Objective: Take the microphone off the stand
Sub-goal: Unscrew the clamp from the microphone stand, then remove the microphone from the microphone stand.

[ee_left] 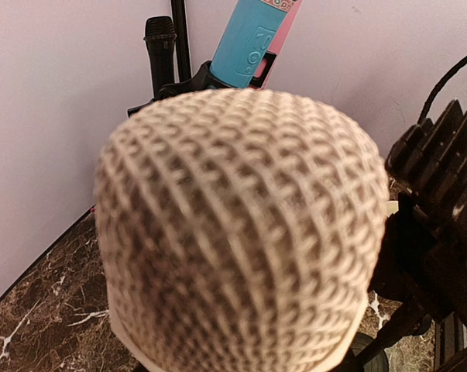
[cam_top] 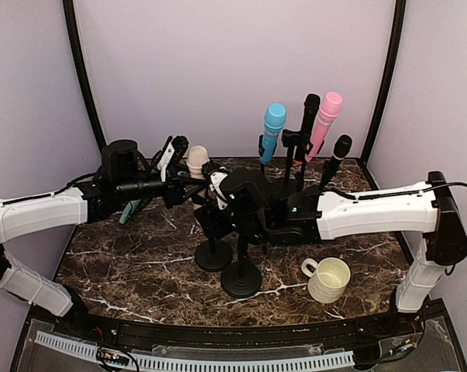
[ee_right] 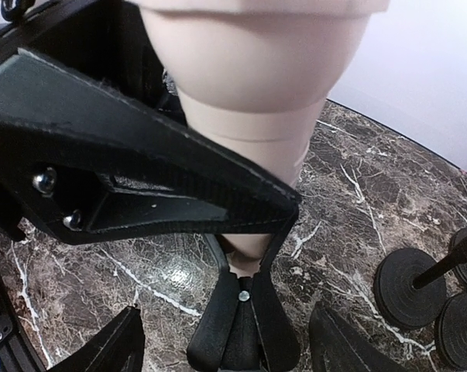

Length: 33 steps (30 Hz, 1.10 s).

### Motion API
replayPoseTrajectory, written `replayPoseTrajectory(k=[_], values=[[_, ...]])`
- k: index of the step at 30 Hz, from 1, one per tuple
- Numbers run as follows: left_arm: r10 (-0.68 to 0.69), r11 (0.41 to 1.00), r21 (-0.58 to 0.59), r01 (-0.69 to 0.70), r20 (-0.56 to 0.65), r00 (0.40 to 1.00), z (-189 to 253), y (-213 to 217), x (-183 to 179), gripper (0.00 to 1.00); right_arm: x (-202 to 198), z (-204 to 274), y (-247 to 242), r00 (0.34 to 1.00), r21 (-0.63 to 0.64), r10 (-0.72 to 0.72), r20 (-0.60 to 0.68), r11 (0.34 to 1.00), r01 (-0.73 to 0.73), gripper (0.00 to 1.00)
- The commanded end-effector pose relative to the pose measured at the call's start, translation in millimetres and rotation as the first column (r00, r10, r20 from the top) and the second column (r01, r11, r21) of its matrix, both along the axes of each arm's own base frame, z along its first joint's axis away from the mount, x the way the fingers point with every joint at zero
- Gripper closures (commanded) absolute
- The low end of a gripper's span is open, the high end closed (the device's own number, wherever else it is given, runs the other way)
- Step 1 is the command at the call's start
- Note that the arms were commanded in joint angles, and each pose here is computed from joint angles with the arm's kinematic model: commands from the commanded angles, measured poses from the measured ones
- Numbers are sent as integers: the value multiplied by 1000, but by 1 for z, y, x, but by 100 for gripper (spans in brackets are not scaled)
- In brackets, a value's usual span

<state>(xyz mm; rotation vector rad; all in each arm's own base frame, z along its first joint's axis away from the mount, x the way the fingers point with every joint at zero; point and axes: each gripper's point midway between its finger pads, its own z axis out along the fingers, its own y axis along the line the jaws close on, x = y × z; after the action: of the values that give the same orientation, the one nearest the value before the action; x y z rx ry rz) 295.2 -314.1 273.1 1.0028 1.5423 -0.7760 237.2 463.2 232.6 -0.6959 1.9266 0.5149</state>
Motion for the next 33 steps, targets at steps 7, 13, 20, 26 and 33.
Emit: replayPoseTrajectory(k=[7,13,20,26,33], values=[[1,999,-33,1,64,998,21,4,-7,64,7,2,4,999,10,-53,-8,999,54,44],[3,999,-34,-1,70,998,23,5,-7,64,9,1,0,997,1,-77,-8,997,77,89],[61,998,-25,-59,128,990,35,14,-2,65,9,5,-4,996,11,-86,-3,996,86,99],[251,967,-14,-255,223,942,62,57,15,66,7,6,-5,997,14,-74,-4,997,74,89],[406,900,86,-428,195,893,49,100,45,66,-3,28,-4,1000,70,4,17,998,-5,24]])
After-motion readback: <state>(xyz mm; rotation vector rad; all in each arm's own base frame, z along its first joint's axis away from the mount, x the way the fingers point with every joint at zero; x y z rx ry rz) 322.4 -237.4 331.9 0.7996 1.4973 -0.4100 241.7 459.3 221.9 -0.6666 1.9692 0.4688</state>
